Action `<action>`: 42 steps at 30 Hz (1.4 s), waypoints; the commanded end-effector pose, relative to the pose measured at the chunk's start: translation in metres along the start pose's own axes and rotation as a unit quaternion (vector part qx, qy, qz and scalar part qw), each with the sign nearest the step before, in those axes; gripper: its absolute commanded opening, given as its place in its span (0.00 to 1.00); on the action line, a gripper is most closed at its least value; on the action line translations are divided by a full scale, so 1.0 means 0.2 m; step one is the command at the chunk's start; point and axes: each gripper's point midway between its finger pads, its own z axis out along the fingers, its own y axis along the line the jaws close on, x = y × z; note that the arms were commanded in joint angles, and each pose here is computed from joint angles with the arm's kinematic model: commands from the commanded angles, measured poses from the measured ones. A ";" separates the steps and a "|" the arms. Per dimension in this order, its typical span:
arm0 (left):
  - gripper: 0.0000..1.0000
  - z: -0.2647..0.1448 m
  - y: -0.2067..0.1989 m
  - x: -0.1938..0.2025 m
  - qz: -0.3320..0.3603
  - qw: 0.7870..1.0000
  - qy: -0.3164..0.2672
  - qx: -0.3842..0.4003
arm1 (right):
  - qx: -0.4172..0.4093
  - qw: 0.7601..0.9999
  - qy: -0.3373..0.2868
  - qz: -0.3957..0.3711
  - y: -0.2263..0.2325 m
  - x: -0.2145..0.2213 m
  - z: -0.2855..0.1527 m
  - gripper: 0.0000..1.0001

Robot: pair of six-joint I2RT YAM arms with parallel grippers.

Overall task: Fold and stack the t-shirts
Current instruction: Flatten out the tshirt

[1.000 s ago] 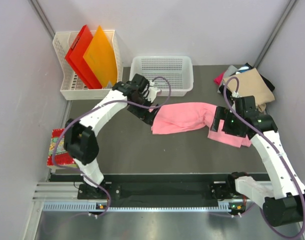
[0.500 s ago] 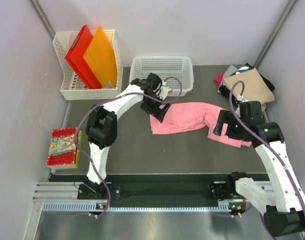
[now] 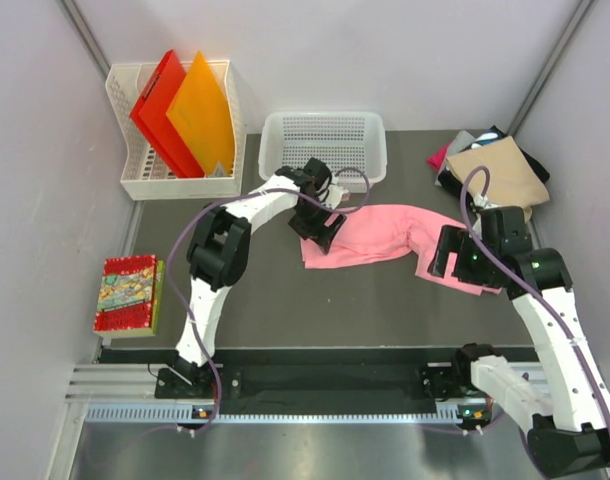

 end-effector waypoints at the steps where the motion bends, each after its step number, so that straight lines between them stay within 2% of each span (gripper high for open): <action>1: 0.81 0.01 -0.01 -0.10 0.015 0.999 -0.030 0.005 | -0.020 0.999 -0.026 -0.003 0.04 -0.05 -0.09 0.90; 2: 0.73 0.01 -0.01 -0.10 0.015 0.999 -0.030 0.006 | -0.023 0.999 -0.028 -0.004 0.04 -0.06 -0.09 0.90; 4: 0.66 0.01 -0.01 -0.10 0.015 0.999 -0.029 0.006 | -0.026 0.999 -0.025 -0.003 0.05 -0.04 -0.09 0.88; 5: 0.55 0.01 -0.01 -0.10 0.015 0.999 -0.031 0.006 | -0.026 0.999 -0.024 -0.003 0.05 -0.04 -0.09 0.88; 6: 0.49 0.01 -0.01 -0.10 0.017 0.999 -0.031 0.005 | -0.026 0.999 -0.022 -0.003 0.04 -0.03 -0.09 0.88; 7: 0.38 0.00 -0.01 -0.10 0.018 0.999 -0.032 0.005 | -0.026 0.999 -0.019 -0.003 0.04 -0.02 -0.08 0.88; 8: 0.15 -0.01 -0.01 -0.09 0.018 0.999 -0.031 0.003 | -0.027 0.999 -0.019 -0.003 0.04 -0.02 -0.08 0.87; 9: 0.01 -0.04 -0.01 -0.10 0.021 0.999 -0.035 -0.001 | -0.030 0.999 -0.018 -0.002 0.05 -0.02 -0.07 0.87; 10: 0.00 -0.06 -0.01 -0.09 0.022 0.999 -0.034 -0.005 | -0.029 0.999 -0.017 -0.002 0.05 -0.02 -0.07 0.87; 14: 0.00 -0.16 -0.02 0.01 0.032 0.999 -0.027 -0.009 | -0.034 0.999 -0.017 -0.001 0.06 -0.03 -0.05 0.87; 15: 0.00 -0.24 -0.03 0.01 0.039 0.998 -0.039 -0.012 | -0.034 0.999 -0.016 -0.001 0.06 -0.03 -0.05 0.86; 17: 0.00 -0.28 -0.02 0.14 0.045 0.999 -0.017 -0.015 | -0.035 0.999 -0.016 -0.003 0.06 -0.04 -0.04 0.86; 19: 0.00 -0.40 0.00 0.20 0.054 0.998 -0.026 -0.021 | -0.032 0.999 -0.012 -0.004 0.06 -0.05 -0.03 0.86; 20: 0.00 -0.41 0.00 0.31 0.047 0.999 -0.002 -0.011 | -0.032 0.999 -0.010 -0.006 0.06 -0.04 -0.03 0.86; 22: 0.00 -0.53 0.06 0.41 0.046 0.999 -0.011 -0.017 | -0.024 1.000 -0.004 -0.007 0.05 -0.04 -0.01 0.85; 23: 0.00 -0.53 0.06 0.53 0.040 0.999 0.014 -0.009 | -0.023 1.000 -0.002 -0.008 0.05 -0.04 -0.01 0.85; 24: 0.00 -0.61 0.07 0.57 0.055 0.998 0.005 -0.017 | -0.018 1.000 -0.001 -0.008 0.04 -0.04 0.00 0.84; 28: 0.00 -0.74 0.17 0.84 0.041 0.998 0.022 -0.036 | -0.008 1.000 0.008 -0.006 0.03 -0.03 0.04 0.83; 34: 0.00 -0.83 0.19 1.15 0.071 0.992 0.065 -0.077 | 0.001 1.000 0.029 0.000 0.02 -0.02 0.09 0.83; 38: 0.01 -0.82 0.14 1.33 0.070 0.991 0.095 -0.068 | 0.018 0.999 0.048 0.000 -0.01 0.00 0.13 0.85; 39: 0.26 -0.83 0.12 1.35 0.071 0.991 0.096 -0.065 | 0.025 0.998 0.049 0.000 -0.02 0.00 0.14 0.85; 41: 0.56 -0.83 0.10 1.38 0.070 0.991 0.100 -0.059 | 0.035 0.998 0.054 -0.002 -0.03 -0.01 0.18 0.86; 42: 0.64 -0.84 0.10 1.37 0.069 0.991 0.092 -0.061 | 0.050 0.998 0.045 -0.004 -0.05 -0.04 0.19 0.86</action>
